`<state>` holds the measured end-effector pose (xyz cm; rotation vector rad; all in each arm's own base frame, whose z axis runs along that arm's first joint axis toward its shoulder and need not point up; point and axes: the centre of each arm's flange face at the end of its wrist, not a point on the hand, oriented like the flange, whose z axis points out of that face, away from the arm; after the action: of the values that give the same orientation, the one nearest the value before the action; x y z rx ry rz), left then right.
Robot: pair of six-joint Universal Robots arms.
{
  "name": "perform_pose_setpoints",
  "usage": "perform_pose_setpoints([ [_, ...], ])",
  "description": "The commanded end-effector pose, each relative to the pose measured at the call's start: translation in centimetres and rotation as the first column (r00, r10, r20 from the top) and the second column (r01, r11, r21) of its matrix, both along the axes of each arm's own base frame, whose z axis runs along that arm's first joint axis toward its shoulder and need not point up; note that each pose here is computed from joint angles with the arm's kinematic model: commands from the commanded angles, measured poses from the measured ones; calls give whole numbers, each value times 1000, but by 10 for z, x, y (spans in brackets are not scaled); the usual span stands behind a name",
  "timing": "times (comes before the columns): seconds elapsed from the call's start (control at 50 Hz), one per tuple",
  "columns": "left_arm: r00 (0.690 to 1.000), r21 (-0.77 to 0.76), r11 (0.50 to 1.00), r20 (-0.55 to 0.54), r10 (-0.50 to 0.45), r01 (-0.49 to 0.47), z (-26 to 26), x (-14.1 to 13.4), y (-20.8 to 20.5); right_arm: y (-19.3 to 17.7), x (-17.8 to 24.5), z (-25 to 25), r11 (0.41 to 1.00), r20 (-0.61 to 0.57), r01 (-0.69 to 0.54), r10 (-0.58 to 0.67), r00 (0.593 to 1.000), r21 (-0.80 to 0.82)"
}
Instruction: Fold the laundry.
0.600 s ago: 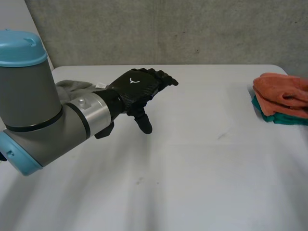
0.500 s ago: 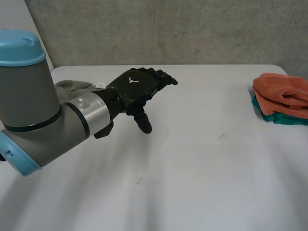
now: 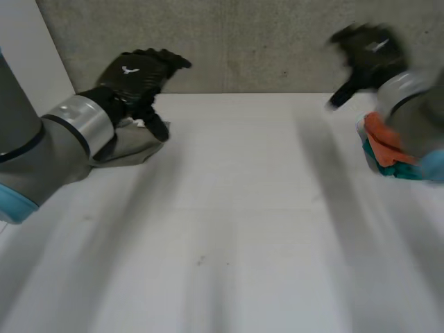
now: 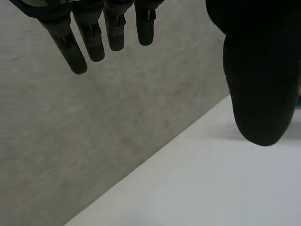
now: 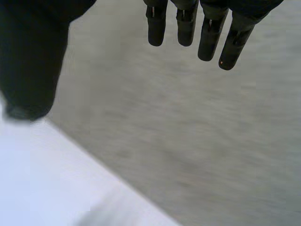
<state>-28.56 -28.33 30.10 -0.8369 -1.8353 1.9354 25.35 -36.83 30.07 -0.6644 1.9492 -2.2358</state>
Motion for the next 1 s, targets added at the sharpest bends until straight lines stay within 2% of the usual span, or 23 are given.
perform_pose_setpoints([
  [0.02,991,3,991,28,134,-134,-26,39,-55,83,58,-74,970,-142,-197,217,966,141],
  [0.12,973,-41,980,111,200,-197,-58,68,-103,107,56,-106,956,-276,-213,265,924,202],
  [0.2,942,-77,973,245,230,-218,-101,90,-140,115,51,-119,950,-322,-211,279,905,229],
  [0.26,904,-124,971,357,235,-204,-129,98,-160,115,46,-124,949,-330,-201,275,903,241],
  [0.28,880,-148,970,412,238,-193,-145,99,-169,118,45,-127,948,-332,-198,276,902,250],
  [0.34,853,-161,969,463,241,-187,-168,103,-182,123,42,-125,947,-332,-201,279,901,250],
  [0.42,844,-108,971,480,238,-213,-192,117,-192,128,39,-127,946,-330,-203,281,901,252],
  [0.56,830,-106,963,489,269,-249,-198,118,-198,121,26,-129,958,-328,-165,238,914,234],
  [0.62,808,-133,948,498,317,-290,-190,111,-195,118,22,-127,962,-327,-151,222,918,228],
  [0.66,797,-189,932,484,361,-308,-167,95,-189,117,22,-126,962,-325,-151,221,920,226],
  [0.72,809,-228,928,458,368,-293,-139,71,-167,116,21,-120,967,-323,-146,209,923,210],
  [0.78,844,-247,936,416,338,-252,-113,47,-141,113,17,-112,973,-318,-133,188,929,187],
  [0.8,884,-251,944,363,296,-213,-91,26,-116,111,15,-110,976,-317,-124,177,932,181],
  [0.84,918,-222,959,313,243,-178,-78,8,-89,104,9,-103,981,-312,-101,149,938,163],
  [0.86,950,-186,973,256,180,-135,-66,-8,-59,103,8,-101,983,-309,-96,141,941,156],
  [0.92,980,-121,990,179,90,-69,-56,-26,-15,97,1,-93,988,-301,-74,112,947,134],
  [0.94,991,-67,997,133,30,-21,-55,-36,12,95,0,-91,989,-299,-70,106,948,129],
  [1.0,995,46,997,83,-59,55,-69,-50,51,90,-4,-84,993,-293,-54,84,952,110],
])
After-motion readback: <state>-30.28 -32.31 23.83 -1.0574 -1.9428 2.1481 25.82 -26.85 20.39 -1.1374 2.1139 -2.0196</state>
